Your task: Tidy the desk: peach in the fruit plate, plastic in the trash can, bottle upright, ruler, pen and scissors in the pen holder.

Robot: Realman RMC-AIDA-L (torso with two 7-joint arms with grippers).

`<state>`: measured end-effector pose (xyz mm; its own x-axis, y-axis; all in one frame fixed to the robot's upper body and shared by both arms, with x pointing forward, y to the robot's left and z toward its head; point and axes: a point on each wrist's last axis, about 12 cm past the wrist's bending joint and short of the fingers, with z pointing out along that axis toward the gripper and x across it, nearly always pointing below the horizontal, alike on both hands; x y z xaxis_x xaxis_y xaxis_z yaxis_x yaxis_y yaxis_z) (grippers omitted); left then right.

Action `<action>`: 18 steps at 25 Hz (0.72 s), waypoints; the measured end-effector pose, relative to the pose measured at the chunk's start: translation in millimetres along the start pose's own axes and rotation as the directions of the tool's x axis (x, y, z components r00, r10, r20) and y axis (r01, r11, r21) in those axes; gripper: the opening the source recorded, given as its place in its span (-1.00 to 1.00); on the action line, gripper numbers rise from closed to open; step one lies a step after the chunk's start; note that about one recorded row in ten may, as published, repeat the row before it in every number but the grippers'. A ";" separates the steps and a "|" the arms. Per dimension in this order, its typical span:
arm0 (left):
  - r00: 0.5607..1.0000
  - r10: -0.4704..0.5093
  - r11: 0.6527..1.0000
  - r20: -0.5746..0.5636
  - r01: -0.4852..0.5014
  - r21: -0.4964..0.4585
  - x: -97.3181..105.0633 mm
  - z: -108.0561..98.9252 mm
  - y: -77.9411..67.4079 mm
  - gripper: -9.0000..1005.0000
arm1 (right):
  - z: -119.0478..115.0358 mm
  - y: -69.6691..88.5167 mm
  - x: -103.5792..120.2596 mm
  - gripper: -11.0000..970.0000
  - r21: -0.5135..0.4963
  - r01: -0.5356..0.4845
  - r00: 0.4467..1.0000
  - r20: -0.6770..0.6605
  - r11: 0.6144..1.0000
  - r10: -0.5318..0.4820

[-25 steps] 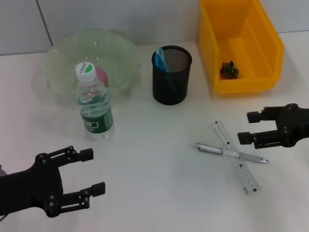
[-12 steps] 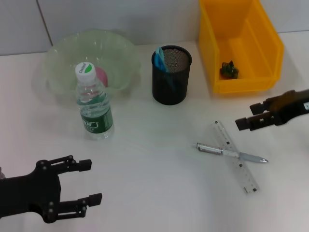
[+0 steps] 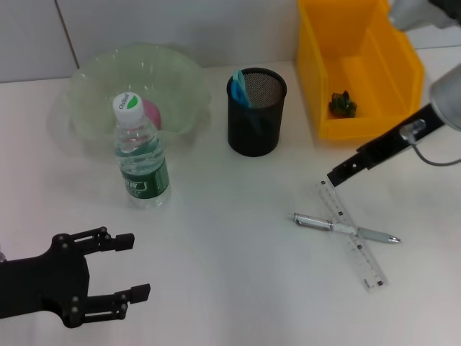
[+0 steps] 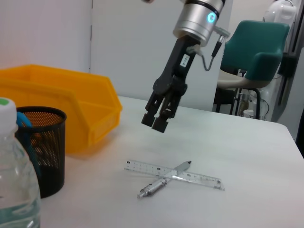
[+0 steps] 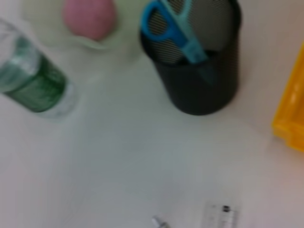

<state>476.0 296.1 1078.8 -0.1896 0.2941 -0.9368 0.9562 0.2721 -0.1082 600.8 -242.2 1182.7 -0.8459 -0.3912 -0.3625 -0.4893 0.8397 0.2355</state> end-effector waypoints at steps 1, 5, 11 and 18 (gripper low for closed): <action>1.000 0.001 1.000 0.000 -0.001 0.000 -0.4 0.0 0.2 0.57 | 0.0 0.0 0.0 0.69 0.000 0.000 1.000 0.000 1.000 0.000; 1.000 0.006 1.000 -0.003 -0.006 0.003 -2.4 0.7 1.0 0.57 | 9.0 9.9 -8.6 0.69 0.091 -0.020 0.999 -0.032 0.996 0.023; 1.000 0.012 1.000 -0.004 -0.012 0.007 -4.4 2.6 2.5 0.57 | 14.4 17.8 -15.6 0.69 0.127 -0.039 0.998 -0.038 0.991 0.044; 1.000 0.017 1.000 -0.006 -0.017 0.006 -5.2 3.0 3.6 0.57 | 30.1 22.4 -19.1 0.69 0.127 -0.058 0.994 -0.082 0.990 0.068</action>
<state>481.2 292.8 1082.3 -0.1752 0.3042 -0.9364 0.9606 0.2614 -0.0948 612.3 -204.6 1167.7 -0.8919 -0.3624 -0.2705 -0.4088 0.9019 0.1397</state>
